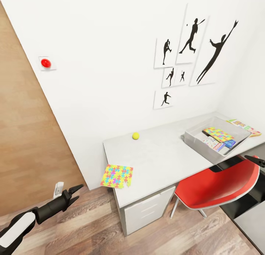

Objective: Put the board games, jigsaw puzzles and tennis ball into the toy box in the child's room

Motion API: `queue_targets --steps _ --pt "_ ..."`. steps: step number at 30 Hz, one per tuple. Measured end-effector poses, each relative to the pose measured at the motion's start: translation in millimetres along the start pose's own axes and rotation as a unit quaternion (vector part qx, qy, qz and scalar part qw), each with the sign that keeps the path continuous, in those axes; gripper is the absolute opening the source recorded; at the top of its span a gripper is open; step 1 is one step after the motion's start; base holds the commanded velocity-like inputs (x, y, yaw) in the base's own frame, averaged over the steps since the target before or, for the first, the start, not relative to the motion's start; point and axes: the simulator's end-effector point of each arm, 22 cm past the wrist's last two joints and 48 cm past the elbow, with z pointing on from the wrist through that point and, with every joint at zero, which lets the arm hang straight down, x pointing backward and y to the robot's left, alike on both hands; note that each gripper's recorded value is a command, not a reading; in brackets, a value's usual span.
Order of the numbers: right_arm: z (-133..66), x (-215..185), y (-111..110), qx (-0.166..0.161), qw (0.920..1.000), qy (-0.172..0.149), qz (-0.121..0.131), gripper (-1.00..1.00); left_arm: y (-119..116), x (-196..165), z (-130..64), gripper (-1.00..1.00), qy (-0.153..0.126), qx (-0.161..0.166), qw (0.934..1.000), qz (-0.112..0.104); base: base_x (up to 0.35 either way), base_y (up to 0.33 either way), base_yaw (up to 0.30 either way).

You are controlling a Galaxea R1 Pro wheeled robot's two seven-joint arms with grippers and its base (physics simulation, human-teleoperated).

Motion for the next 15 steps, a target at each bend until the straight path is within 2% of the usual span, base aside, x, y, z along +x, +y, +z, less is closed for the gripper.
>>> queue_targets --steps 6,15 --pt "-0.3 -0.2 0.0 0.0 1.0 0.0 0.0 1.0 0.5 -3.2 -0.2 1.0 -0.008 -0.001 1.0 0.005 0.197 0.0 0.0" --pt "-0.5 -0.2 0.1 0.0 1.0 0.0 0.0 1.0 -0.3 -3.3 0.8 1.0 -0.012 0.0 0.9999 0.01 0.294 0.0 0.0"
